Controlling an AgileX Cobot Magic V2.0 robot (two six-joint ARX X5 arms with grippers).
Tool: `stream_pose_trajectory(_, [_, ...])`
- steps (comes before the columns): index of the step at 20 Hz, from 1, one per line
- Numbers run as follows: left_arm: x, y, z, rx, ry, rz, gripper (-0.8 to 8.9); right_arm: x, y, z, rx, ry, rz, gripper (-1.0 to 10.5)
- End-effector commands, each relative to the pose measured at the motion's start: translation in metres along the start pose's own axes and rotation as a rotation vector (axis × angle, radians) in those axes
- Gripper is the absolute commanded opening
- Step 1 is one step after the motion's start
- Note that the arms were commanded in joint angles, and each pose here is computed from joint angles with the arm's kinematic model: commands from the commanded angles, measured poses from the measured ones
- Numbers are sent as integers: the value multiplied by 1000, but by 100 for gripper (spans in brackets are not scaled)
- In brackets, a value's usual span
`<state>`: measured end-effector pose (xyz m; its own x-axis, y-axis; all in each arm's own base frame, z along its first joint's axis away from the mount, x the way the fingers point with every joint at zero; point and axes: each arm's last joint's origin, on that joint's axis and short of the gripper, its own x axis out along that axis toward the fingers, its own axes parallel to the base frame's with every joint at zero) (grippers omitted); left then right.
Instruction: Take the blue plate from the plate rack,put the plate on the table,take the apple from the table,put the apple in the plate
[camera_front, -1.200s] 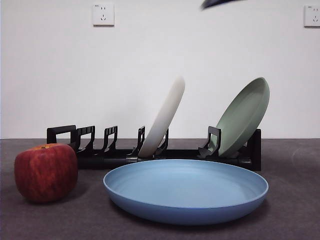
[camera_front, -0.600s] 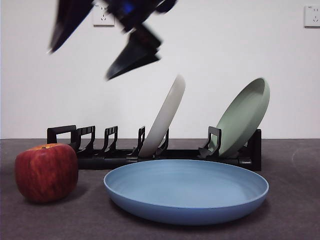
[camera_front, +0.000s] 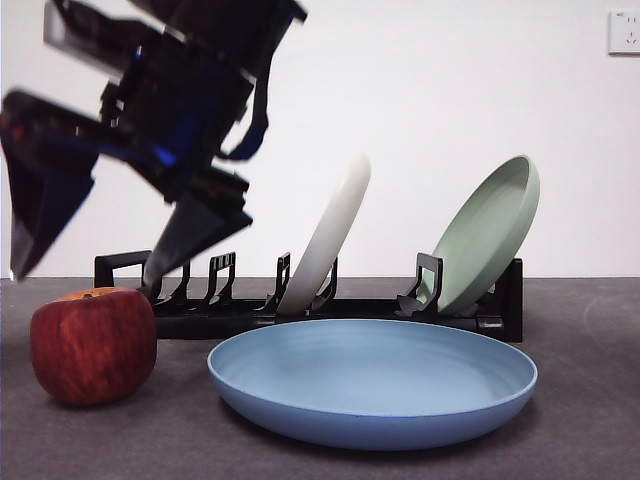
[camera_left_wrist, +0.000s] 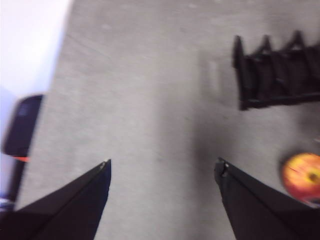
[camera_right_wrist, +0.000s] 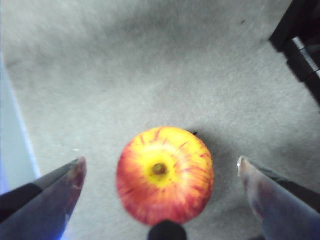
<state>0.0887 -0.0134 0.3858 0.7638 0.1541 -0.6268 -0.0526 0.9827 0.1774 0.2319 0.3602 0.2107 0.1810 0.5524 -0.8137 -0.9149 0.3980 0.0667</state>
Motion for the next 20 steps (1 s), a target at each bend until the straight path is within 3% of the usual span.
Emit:
stream_pose_trajectory(1, [-4, 1, -5, -38, -7, -18, 345, 23, -1, -7, -8, 45, 5, 513])
stream_pose_trajectory(5, [-6, 2, -7, -45, -16, -18, 345, 46, 1, -17, -19, 94, 11, 489])
stream_pose_trajectory(6, [-6, 2, -7, -44, -16, -18, 345, 48, 2, -17, -20, 100, -10, 394])
stream_pose_trajectory(8, [-6, 2, -7, -45, -18, -19, 345, 48, 5, -17, -38, 102, -32, 57])
stream_pose_trajectory(9, [-6, 2, -6, -46, -20, -18, 345, 48, 6, -16, -49, 97, -31, -7])
stream_pose_trajectory(13, [-6, 2, -5, -46, -31, -20, 345, 34, 6, -9, -48, 67, -38, -11])
stream_pose_trajectory(15, [-6, 2, -4, -51, -44, -33, 345, 11, 8, -1, -51, 27, -86, -11])
stream_pose_trajectory(20, [-6, -5, 9, -52, -146, -227, 345, -87, 9, 12, -37, -71, -145, -11])
